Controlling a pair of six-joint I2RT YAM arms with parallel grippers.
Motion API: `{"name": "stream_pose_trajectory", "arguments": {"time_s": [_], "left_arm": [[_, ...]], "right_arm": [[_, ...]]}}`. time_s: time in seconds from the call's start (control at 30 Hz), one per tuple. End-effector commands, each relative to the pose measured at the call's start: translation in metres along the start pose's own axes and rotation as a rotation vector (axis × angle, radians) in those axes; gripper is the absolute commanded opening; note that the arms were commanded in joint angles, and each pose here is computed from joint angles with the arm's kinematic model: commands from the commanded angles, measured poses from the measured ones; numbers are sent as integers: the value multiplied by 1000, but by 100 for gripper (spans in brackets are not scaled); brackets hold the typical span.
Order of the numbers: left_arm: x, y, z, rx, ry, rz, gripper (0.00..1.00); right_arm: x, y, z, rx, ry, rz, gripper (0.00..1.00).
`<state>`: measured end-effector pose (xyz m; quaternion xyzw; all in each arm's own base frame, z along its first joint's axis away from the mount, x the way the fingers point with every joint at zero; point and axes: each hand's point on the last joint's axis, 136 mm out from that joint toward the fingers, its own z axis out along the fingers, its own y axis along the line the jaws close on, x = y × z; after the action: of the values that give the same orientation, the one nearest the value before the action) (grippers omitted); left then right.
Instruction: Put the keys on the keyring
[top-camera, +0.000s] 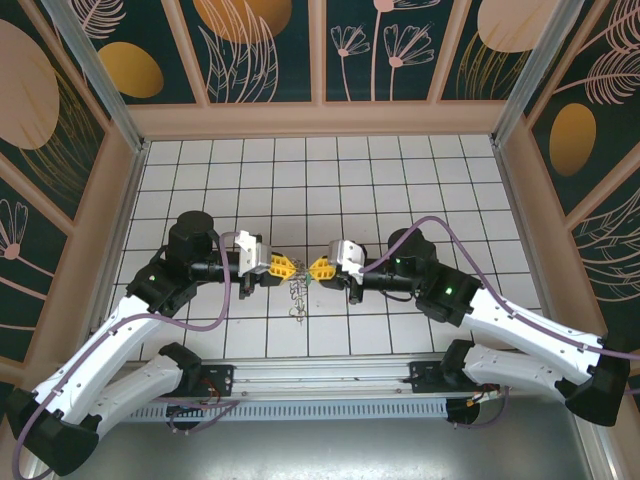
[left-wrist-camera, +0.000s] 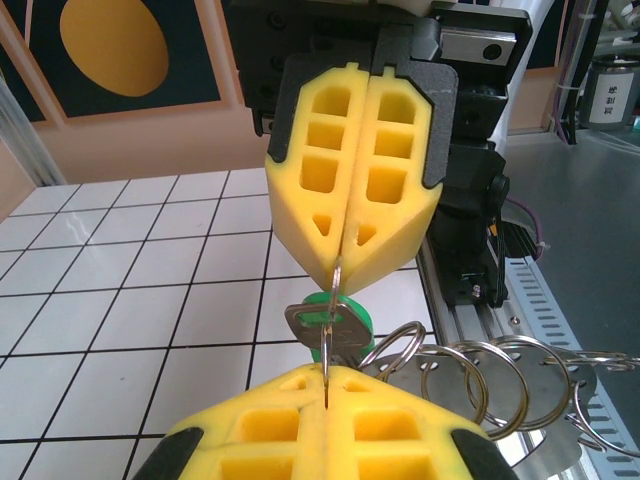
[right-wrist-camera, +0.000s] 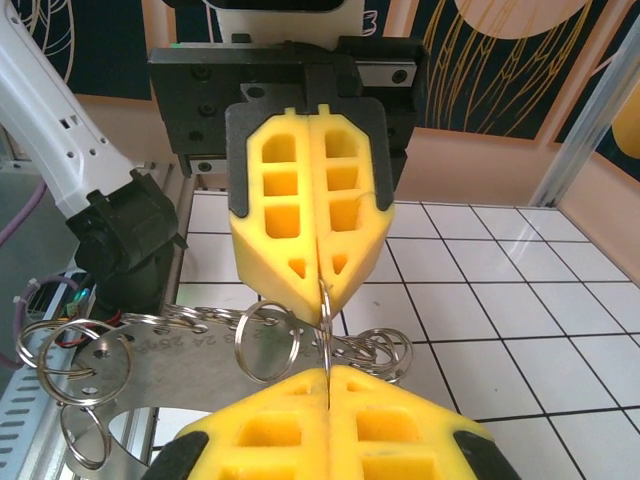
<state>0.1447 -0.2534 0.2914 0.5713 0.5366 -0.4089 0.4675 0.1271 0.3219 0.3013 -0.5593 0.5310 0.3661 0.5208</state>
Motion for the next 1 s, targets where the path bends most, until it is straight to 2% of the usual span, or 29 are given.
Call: {"name": "stream_pose_trajectory", "arguments": {"time_s": [0.0, 0.3, 0.7, 0.97], "left_arm": [[-10, -3, -3, 3, -23, 50, 0], [-8, 0, -3, -15, -14, 57, 0], [-1, 12, -12, -147, 36, 207, 0], [2, 5, -6, -94, 29, 185, 0]], "right_arm": [[-13, -3, -1, 0, -44, 2, 0], [-13, 1, 1, -31, -48, 4, 0], [-12, 5, -6, -10, -44, 4, 0], [-19, 3, -5, 19, -59, -15, 0]]}}
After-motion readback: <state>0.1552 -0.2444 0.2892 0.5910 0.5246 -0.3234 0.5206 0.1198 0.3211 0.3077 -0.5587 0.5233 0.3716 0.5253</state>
